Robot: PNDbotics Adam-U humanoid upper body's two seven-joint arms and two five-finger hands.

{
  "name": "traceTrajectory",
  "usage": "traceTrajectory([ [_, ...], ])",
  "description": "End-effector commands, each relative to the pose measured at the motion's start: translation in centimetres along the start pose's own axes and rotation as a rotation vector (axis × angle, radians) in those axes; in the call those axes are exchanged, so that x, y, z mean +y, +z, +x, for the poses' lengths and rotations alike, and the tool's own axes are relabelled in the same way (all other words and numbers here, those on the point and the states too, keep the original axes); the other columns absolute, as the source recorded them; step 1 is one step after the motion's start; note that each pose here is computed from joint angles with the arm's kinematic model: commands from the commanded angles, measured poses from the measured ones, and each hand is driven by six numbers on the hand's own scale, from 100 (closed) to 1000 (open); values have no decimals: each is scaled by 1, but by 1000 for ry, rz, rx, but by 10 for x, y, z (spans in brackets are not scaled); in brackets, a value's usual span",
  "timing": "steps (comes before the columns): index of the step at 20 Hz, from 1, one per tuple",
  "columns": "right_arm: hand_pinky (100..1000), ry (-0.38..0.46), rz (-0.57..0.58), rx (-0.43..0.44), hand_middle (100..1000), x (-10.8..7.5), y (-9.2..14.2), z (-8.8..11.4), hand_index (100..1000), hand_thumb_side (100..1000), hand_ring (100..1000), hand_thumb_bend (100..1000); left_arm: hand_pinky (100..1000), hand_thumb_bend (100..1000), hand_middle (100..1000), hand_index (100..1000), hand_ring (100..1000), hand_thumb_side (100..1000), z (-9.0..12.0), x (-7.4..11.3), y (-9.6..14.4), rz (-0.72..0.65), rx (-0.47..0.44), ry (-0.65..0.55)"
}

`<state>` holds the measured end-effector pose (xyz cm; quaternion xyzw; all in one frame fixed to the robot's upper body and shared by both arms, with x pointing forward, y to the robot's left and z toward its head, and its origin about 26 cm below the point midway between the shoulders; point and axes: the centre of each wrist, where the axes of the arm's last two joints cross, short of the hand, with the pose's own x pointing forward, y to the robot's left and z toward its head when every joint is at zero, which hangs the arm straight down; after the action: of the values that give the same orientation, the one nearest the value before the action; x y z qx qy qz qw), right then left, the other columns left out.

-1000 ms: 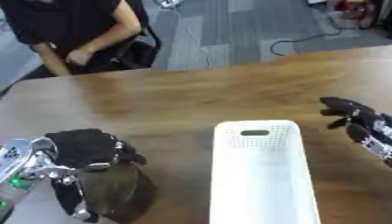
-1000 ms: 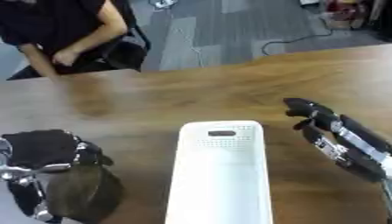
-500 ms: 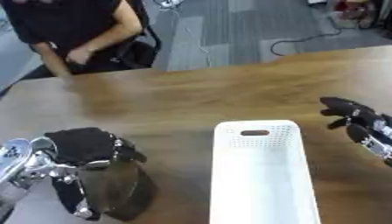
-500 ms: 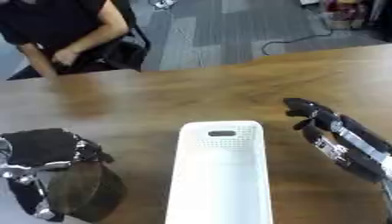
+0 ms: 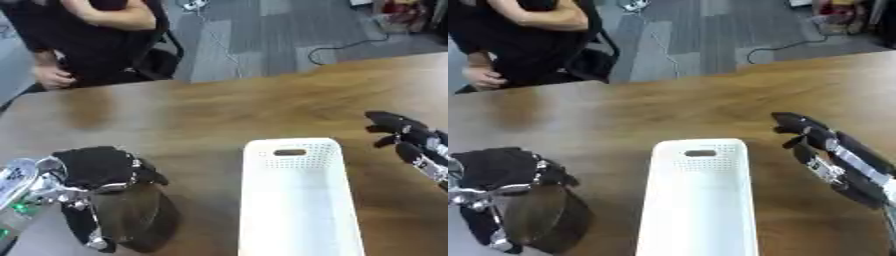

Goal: Pick up objects on the table and place them in the box.

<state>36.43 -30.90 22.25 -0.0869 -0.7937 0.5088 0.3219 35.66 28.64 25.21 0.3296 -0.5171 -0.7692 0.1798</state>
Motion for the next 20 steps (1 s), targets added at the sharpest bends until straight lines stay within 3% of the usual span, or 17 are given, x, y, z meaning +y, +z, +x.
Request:
traceTrajectory([
  [1,788,4,22,-9,1000,2,2,0,1000,1000,924,100,100,100,334,458,100,100,-3,28,11,9,-18,-55],
  [3,788,-9,27,-1,1000,5,4,0,1000,1000,924,100,100,100,335,459,100,133,0,42,13,15,-38,-79],
  [7,788,-28,30,9,1000,9,6,0,1000,1000,924,100,100,100,335,459,100,100,7,59,17,25,-67,-99],
  [20,789,-49,29,12,1000,12,7,1,1000,1000,924,100,100,100,333,456,100,100,13,71,18,29,-93,-103],
])
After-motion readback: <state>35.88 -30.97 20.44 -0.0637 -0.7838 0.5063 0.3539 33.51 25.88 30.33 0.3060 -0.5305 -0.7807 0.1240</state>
